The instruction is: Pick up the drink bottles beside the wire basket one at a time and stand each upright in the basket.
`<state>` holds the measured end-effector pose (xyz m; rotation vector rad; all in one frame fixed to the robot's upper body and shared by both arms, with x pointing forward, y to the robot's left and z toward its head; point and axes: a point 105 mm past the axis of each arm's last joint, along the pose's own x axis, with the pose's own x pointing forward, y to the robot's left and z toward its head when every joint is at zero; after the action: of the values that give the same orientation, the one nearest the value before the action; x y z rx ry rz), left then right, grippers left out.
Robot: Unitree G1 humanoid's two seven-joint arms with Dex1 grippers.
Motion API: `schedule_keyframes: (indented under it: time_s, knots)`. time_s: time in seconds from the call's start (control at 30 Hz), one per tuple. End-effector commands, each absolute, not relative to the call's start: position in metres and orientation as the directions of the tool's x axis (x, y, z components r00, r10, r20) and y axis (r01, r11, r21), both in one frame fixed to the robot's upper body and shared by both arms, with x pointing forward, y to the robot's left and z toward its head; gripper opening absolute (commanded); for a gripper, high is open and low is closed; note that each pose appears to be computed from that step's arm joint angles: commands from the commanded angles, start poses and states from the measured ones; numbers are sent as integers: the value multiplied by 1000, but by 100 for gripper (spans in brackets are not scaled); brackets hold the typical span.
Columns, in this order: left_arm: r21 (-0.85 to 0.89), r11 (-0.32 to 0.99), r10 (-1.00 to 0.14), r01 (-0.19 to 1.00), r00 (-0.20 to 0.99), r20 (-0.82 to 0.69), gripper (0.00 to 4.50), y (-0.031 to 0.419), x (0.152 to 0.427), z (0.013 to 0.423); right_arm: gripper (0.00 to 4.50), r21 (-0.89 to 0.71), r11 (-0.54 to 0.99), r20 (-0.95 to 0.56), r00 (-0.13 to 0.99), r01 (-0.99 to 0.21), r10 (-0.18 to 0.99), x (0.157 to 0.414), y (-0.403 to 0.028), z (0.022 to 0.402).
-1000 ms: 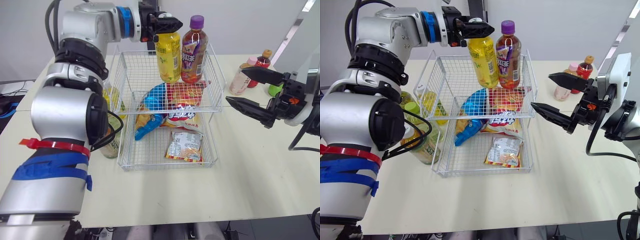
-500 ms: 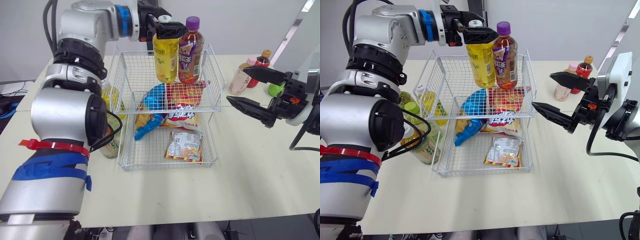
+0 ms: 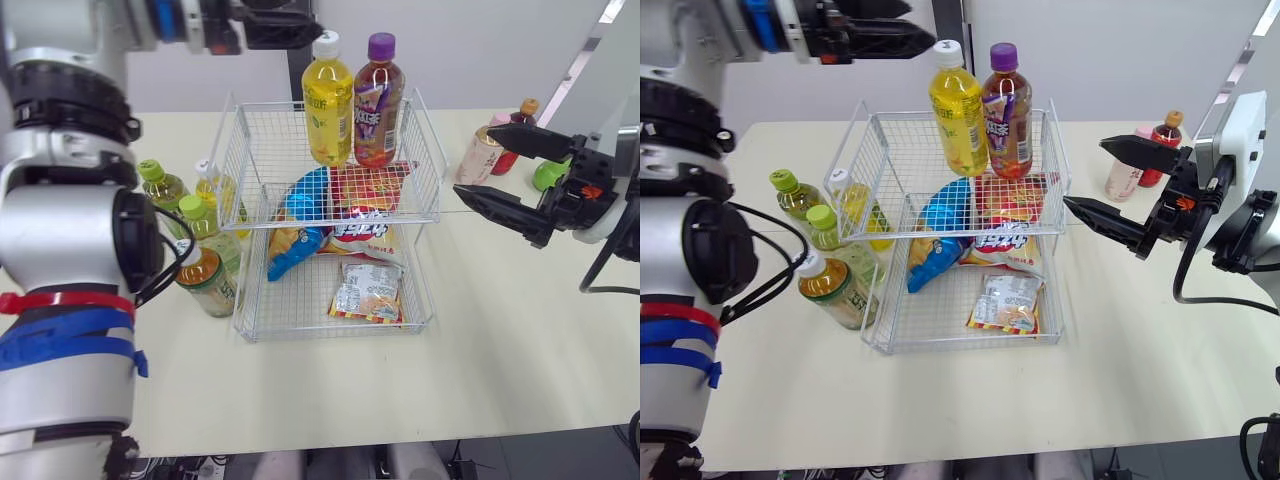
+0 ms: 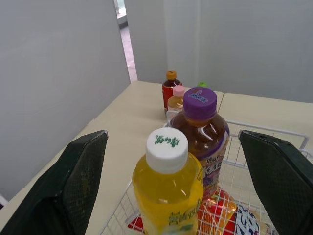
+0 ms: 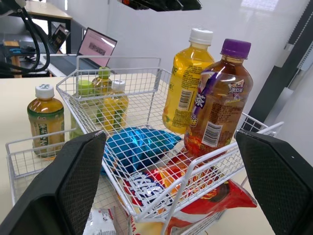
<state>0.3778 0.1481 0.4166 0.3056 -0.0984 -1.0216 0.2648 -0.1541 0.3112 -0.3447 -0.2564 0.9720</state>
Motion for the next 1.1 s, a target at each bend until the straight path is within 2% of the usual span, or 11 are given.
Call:
schedule_keyframes:
  time_s: [0.03, 0.37, 0.57, 0.8, 0.93, 1.1]
  knots:
    - [312, 523, -834, 793, 552, -6, 446, 171, 360, 428, 450, -433, 460, 40, 493, -775, 869, 261, -152, 321]
    - [215, 691, -712, 690, 700, 45, 446, 246, 314, 403, 450, -442, 259, -81, 326, -859, 942, 269, -132, 325]
    - [144, 827, -556, 543, 828, 68, 446, 302, 294, 375, 450, -427, 188, -118, 260, -885, 958, 278, -115, 323]
    - [91, 919, -388, 384, 921, 31, 446, 350, 283, 317, 450, -393, 190, -126, 257, -900, 958, 288, -101, 322]
    - [81, 946, -316, 314, 948, 19, 446, 364, 278, 286, 450, -396, 199, -102, 258, -896, 961, 290, -95, 323]
    - [55, 968, -246, 243, 968, 52, 446, 368, 274, 269, 450, -390, 219, -88, 273, -894, 958, 290, -92, 322]
